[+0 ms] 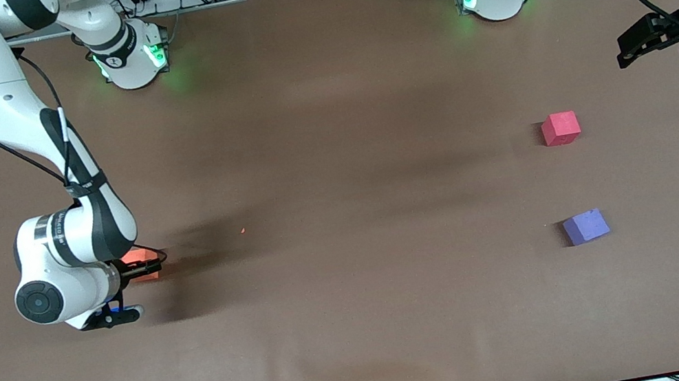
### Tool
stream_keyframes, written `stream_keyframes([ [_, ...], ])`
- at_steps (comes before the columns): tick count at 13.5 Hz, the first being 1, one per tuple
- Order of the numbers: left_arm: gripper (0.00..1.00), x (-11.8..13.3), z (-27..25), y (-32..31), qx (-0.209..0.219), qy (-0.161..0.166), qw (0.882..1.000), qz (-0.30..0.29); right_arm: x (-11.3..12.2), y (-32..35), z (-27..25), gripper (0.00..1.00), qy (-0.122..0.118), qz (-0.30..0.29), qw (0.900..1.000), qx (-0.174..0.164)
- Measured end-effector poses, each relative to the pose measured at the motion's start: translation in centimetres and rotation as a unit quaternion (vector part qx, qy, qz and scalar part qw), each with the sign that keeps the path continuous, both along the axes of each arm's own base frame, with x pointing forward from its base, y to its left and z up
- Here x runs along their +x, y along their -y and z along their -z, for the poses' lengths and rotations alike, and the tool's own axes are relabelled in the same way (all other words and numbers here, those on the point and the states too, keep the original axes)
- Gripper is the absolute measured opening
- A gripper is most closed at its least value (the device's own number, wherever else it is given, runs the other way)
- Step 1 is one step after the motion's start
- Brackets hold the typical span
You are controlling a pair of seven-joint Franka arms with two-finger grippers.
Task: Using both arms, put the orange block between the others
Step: 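Close the right gripper on the orange cube while the left gripper starts reaching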
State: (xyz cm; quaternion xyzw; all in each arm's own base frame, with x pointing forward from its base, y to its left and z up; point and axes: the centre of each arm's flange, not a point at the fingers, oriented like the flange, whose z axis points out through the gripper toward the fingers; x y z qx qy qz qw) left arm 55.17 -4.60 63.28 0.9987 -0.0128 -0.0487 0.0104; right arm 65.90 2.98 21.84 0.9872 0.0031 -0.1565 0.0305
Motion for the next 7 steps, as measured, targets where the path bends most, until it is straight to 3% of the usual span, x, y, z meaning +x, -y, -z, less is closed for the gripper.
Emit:
stream_keyframes([
  [7, 1.0, 0.5, 1.0, 0.4, 0.0, -0.009, 1.0, 0.002, -0.3, 1.1, 2.5, 1.0, 0.003, 0.007, 1.0, -0.001],
])
